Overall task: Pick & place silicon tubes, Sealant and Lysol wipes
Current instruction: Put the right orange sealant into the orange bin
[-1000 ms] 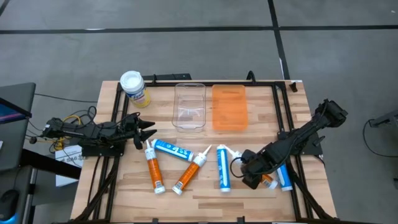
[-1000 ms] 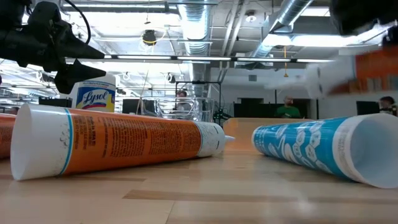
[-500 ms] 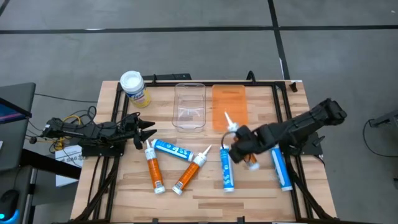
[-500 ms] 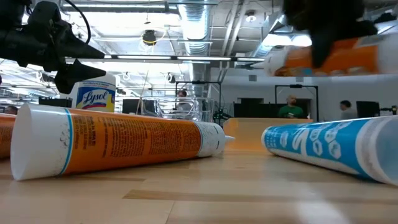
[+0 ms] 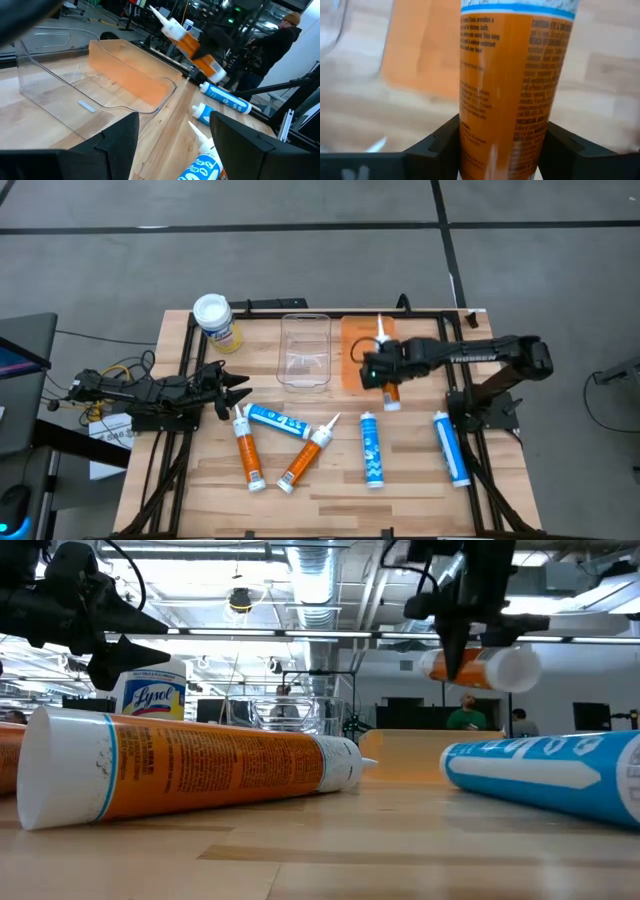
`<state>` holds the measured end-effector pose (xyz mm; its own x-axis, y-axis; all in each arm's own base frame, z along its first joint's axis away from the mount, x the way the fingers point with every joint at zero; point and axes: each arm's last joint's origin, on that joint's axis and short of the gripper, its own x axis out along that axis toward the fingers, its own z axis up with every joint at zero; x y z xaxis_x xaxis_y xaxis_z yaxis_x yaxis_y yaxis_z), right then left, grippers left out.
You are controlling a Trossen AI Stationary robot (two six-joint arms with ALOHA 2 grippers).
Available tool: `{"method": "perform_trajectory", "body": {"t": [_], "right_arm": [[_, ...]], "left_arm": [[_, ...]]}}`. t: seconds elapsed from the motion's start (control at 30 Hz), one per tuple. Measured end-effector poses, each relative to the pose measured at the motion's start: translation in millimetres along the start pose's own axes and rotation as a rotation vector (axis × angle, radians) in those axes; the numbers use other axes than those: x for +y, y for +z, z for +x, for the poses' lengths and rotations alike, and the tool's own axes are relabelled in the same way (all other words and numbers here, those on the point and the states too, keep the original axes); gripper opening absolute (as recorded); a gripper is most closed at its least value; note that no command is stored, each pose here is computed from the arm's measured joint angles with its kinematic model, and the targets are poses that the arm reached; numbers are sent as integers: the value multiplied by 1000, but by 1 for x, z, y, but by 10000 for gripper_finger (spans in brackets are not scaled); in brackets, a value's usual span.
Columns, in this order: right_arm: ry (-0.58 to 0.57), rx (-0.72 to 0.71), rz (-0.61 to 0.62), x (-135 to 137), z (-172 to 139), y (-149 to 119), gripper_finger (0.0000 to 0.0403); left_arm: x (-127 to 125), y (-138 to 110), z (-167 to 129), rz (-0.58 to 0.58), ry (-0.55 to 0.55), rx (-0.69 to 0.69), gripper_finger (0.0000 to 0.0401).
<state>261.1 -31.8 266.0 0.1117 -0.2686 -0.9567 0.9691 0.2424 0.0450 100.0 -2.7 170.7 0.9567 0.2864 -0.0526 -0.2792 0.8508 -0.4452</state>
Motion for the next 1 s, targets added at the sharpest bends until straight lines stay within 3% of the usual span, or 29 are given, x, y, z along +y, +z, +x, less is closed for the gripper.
{"method": "perform_trajectory", "body": {"t": [0.17, 0.4, 0.73, 1.0], "right_arm": [[6, -68, 57, -6, 7, 28, 187], [37, -108, 44, -13, 16, 57, 184], [-12, -138, 48, -24, 24, 77, 183], [-123, -94, -13, -7, 66, 78, 187]], "left_arm": [[0, 0, 0, 0, 0, 0, 236], [0, 0, 0, 0, 1, 0, 236], [0, 0, 0, 0, 1, 0, 236], [0, 0, 0, 0, 0, 0, 236]]}}
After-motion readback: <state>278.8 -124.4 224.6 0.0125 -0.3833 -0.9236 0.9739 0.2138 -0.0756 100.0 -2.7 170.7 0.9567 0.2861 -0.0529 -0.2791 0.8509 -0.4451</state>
